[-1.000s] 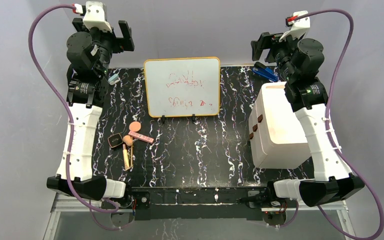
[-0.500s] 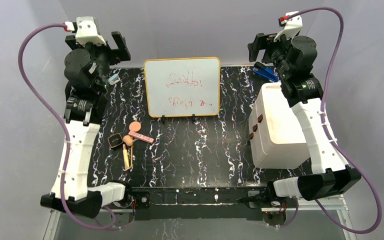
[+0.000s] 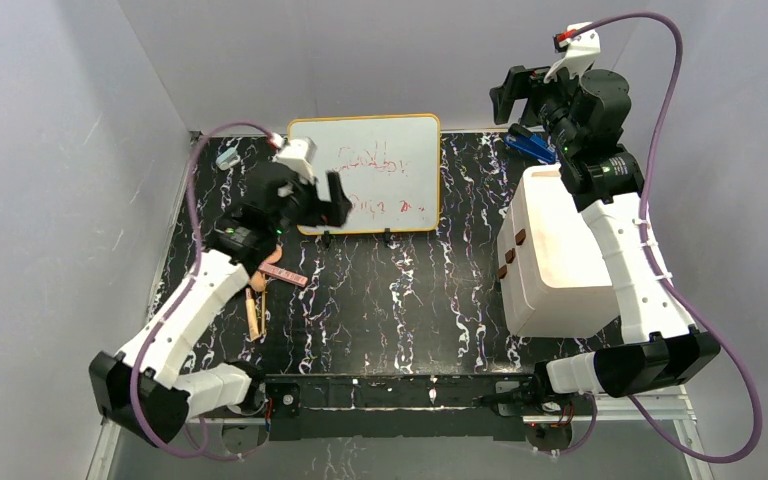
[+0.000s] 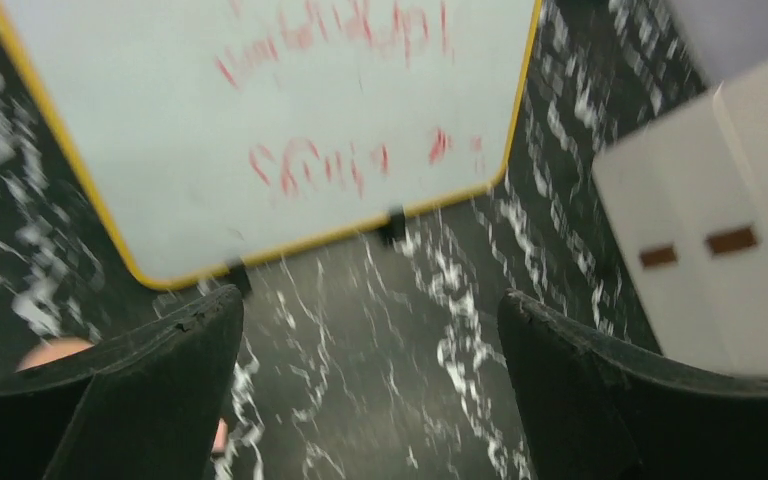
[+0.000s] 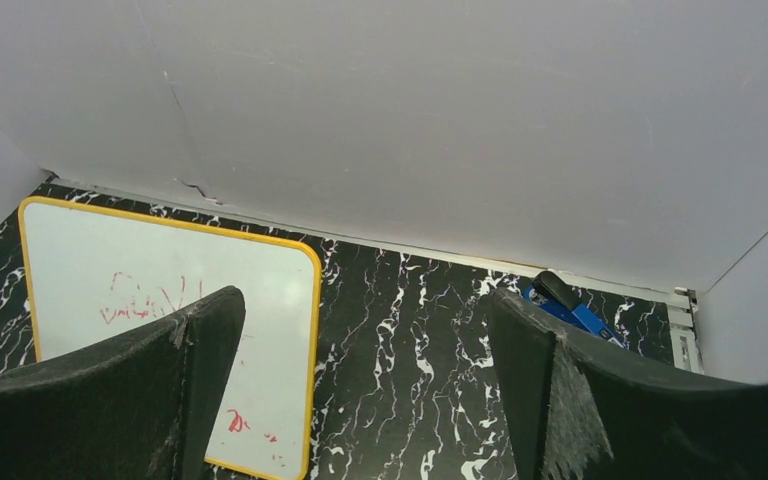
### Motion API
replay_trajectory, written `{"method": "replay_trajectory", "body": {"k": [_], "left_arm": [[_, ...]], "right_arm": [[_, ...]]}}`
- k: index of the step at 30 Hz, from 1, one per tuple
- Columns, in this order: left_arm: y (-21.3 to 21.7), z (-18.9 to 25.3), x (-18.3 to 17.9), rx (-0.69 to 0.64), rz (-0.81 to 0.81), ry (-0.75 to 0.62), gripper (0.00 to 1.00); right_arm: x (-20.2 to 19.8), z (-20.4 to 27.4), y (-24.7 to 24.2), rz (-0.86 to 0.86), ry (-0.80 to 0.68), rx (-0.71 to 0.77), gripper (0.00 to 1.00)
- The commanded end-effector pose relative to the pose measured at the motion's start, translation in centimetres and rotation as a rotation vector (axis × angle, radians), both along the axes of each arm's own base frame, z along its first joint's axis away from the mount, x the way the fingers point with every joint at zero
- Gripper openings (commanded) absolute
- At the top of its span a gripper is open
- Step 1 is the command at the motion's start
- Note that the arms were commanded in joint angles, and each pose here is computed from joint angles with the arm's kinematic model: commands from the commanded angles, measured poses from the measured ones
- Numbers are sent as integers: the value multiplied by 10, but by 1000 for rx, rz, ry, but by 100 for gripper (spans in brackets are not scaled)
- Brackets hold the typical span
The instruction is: Organize the makeup
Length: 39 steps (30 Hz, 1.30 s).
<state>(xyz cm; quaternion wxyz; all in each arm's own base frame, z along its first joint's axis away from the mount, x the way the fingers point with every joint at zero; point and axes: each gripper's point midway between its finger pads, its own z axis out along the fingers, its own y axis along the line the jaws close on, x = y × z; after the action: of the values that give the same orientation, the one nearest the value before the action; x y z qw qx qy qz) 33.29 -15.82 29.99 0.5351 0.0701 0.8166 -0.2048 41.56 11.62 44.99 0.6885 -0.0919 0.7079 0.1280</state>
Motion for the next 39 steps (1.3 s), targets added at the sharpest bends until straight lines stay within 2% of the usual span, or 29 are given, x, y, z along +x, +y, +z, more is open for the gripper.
{"method": "replay_trajectory", "body": {"k": [1,3,6,10,16,22,29,39], "left_arm": [[-30,-57,-26,42,27,141,92],[-46,-82,-32,84,37,179,89],[-61,-112,-38,146,75,208,88],[-60,-148,-38,222,176,239,88],[-42,-192,-25,353,330,279,90],[-49,-211,4,431,364,255,93],[-59,-232,40,392,374,281,96],[-28,-245,95,349,465,292,96]], "right_arm": [[-7,24,4,19,-61,35,99],[-8,23,1,9,-62,32,99],[-9,20,-1,-1,-61,18,99],[-8,14,-7,-31,-54,-6,99],[-9,5,-9,-38,-45,-19,99],[-8,0,-12,-52,-46,-36,99],[-6,-6,-15,-68,-38,-44,99],[2,-15,-11,-60,-18,-50,99]]}}
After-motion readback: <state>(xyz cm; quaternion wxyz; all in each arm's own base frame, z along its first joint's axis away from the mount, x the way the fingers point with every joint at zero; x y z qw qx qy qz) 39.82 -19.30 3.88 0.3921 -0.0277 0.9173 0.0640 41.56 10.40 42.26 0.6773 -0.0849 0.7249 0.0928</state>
